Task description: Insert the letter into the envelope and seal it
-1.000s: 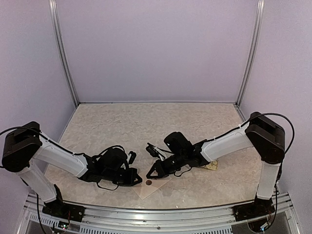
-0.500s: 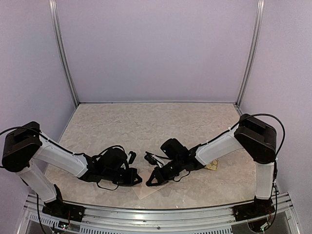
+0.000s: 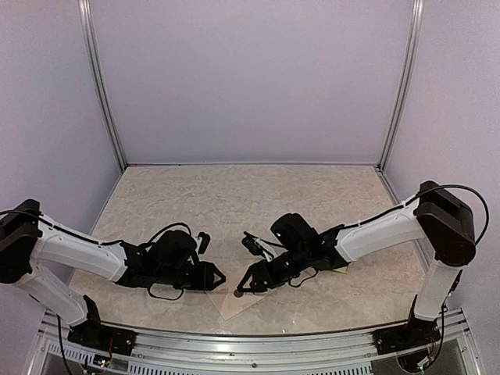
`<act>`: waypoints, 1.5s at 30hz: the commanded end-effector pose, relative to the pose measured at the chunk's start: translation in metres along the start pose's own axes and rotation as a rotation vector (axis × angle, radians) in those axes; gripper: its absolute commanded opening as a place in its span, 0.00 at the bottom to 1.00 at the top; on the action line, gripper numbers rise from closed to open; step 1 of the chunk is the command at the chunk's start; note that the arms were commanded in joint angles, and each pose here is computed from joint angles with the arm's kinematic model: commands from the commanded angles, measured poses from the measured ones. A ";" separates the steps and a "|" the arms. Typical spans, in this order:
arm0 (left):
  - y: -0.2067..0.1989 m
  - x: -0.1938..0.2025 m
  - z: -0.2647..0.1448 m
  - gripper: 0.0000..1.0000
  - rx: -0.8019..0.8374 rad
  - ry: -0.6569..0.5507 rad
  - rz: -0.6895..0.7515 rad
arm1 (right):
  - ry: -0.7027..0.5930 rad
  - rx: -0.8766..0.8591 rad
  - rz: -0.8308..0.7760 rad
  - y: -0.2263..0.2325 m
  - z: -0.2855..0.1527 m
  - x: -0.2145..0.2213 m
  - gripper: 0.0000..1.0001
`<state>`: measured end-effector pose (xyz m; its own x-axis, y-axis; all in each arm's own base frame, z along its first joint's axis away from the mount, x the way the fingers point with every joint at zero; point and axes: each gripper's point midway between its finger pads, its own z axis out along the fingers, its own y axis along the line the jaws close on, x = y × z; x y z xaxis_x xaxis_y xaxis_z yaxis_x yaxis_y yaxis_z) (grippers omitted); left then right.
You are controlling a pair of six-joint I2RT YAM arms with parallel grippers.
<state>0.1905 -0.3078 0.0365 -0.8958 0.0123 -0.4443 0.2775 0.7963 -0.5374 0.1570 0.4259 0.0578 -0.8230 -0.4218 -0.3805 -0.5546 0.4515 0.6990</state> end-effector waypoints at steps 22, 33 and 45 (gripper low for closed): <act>0.233 -0.226 -0.229 0.95 -0.496 -0.969 -0.133 | -0.833 0.767 0.052 -0.223 -0.348 -0.082 0.99; 0.271 -0.197 -0.261 0.99 -0.705 -1.116 -0.056 | -1.204 1.162 -0.024 -0.245 -0.458 -0.015 1.00; 0.276 -0.195 -0.256 0.99 -0.726 -1.093 -0.046 | -1.197 1.166 -0.031 -0.245 -0.457 -0.015 1.00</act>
<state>0.3496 0.0608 0.1463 -0.1008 -0.2733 -0.9566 -0.2994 0.9253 -0.2328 0.3618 -0.0321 0.1584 -0.1763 0.1278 -0.9760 0.0748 0.9904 0.1162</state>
